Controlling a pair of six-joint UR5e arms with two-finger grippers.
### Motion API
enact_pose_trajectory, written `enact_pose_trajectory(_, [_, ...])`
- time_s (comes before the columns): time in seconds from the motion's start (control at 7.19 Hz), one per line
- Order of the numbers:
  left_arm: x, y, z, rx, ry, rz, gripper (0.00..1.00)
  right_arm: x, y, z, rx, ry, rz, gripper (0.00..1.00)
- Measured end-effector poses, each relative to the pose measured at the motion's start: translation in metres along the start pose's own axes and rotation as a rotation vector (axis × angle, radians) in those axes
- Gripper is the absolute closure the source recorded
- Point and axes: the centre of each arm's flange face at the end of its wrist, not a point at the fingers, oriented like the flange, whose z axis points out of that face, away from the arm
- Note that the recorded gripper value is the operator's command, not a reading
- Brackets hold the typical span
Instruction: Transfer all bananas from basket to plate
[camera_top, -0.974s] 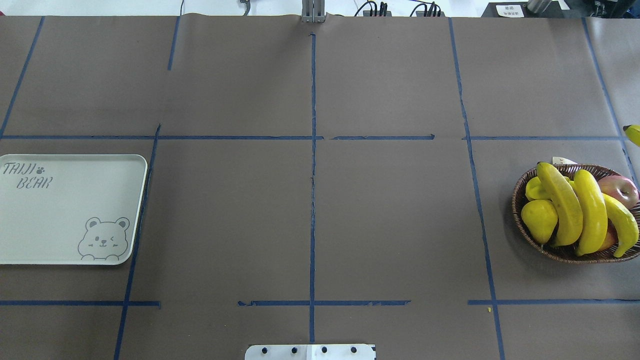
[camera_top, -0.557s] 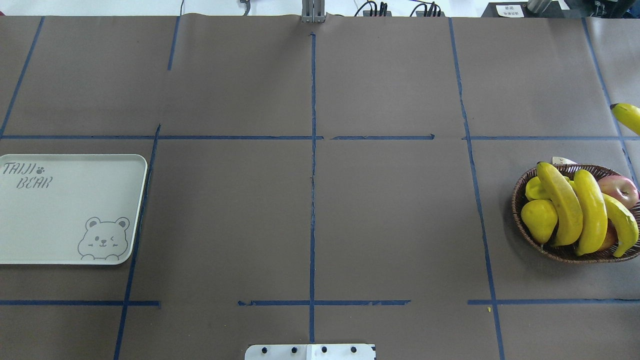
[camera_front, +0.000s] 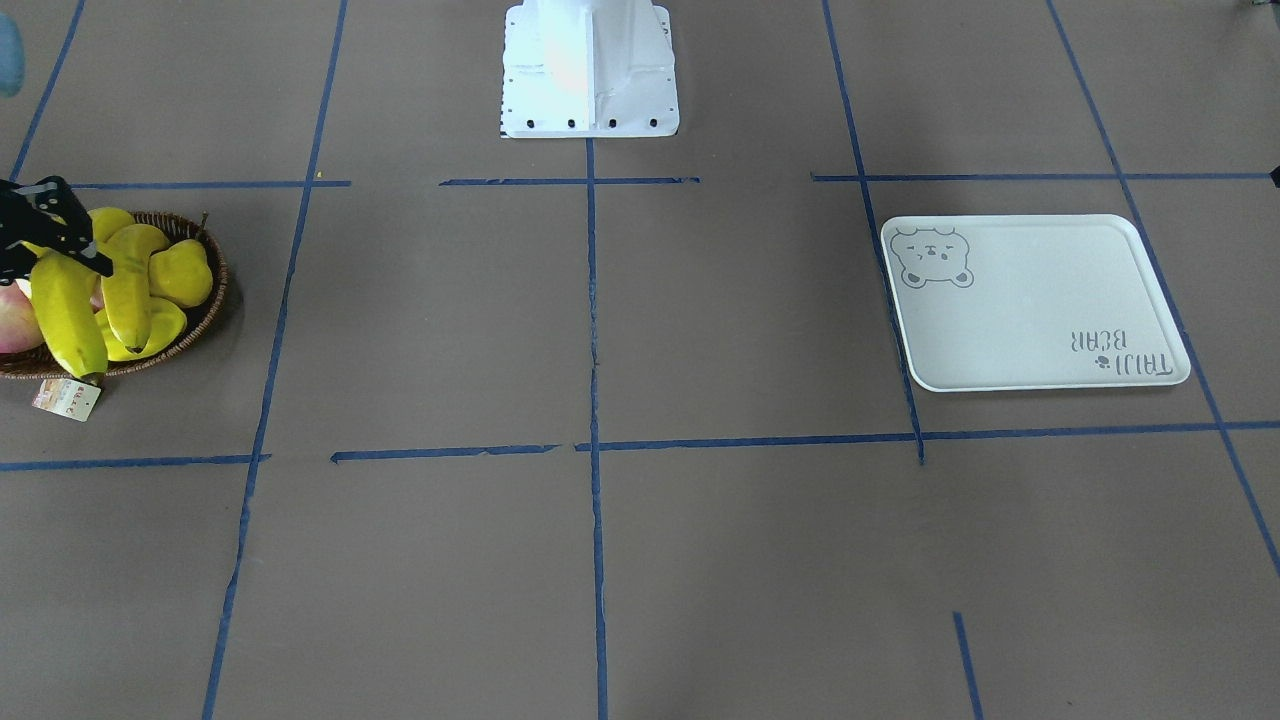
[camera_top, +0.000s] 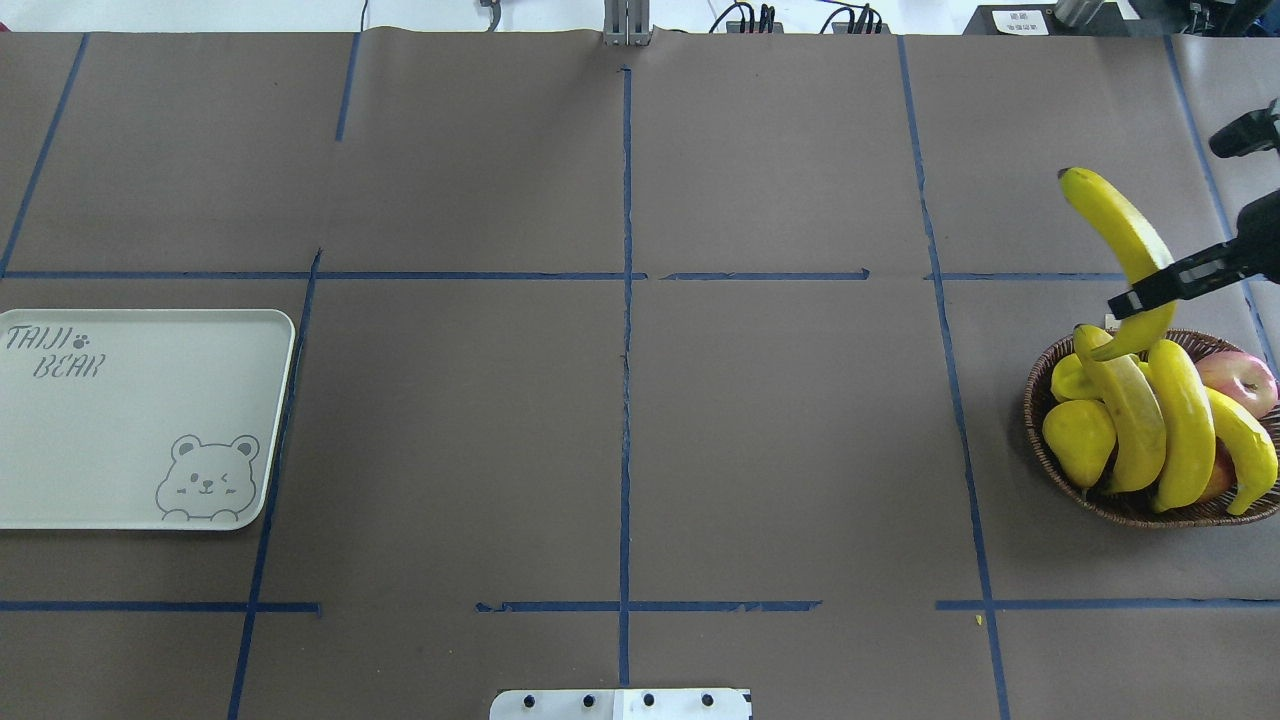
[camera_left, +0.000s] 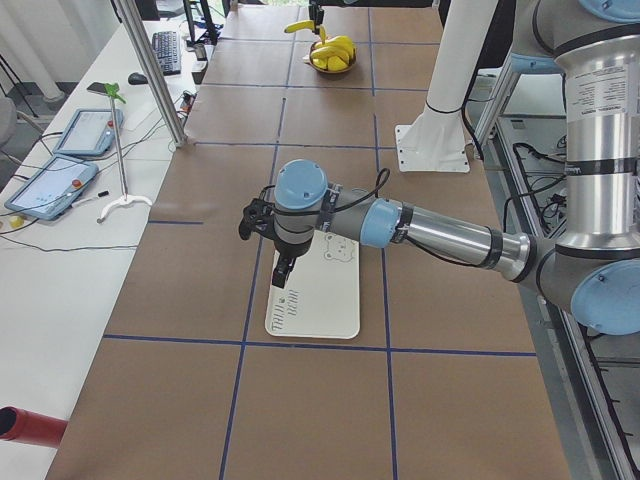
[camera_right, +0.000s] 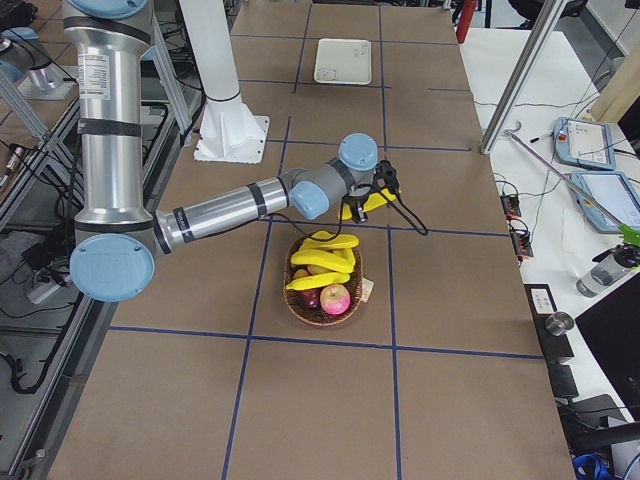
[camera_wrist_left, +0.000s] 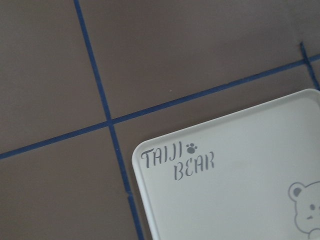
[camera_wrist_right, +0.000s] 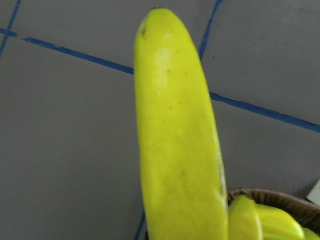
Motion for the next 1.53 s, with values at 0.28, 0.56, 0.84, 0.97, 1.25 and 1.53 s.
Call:
enact_pose_trajectory(0.28, [0.065,-0.015,0.016,-0.001,0.068,-0.036,0.00,-0.094,-0.018,0.017,0.006,-0.052,0.079,0.95])
enact_pose_trajectory(0.56, [0.142,-0.036,0.029,0.013,0.154,-0.126,0.00,-0.189,-0.026,0.036,0.037,-0.095,0.148,0.96])
enact_pose_trajectory(0.84, [0.231,-0.063,0.042,-0.002,0.262,-0.244,0.01,-0.279,-0.025,0.068,0.091,-0.125,0.197,0.96])
enact_pose_trajectory(0.97, [0.278,-0.077,0.046,-0.024,0.309,-0.306,0.01,-0.320,-0.021,0.081,0.111,-0.149,0.205,0.96])
enact_pose_trajectory(1.25, [0.368,-0.093,0.060,-0.022,0.355,-0.411,0.01,-0.385,-0.010,0.099,0.170,-0.202,0.207,0.96])
enact_pose_trajectory(1.53, [0.446,-0.094,0.076,0.019,0.388,-0.477,0.01,-0.420,-0.011,0.122,0.221,-0.257,0.233,0.96])
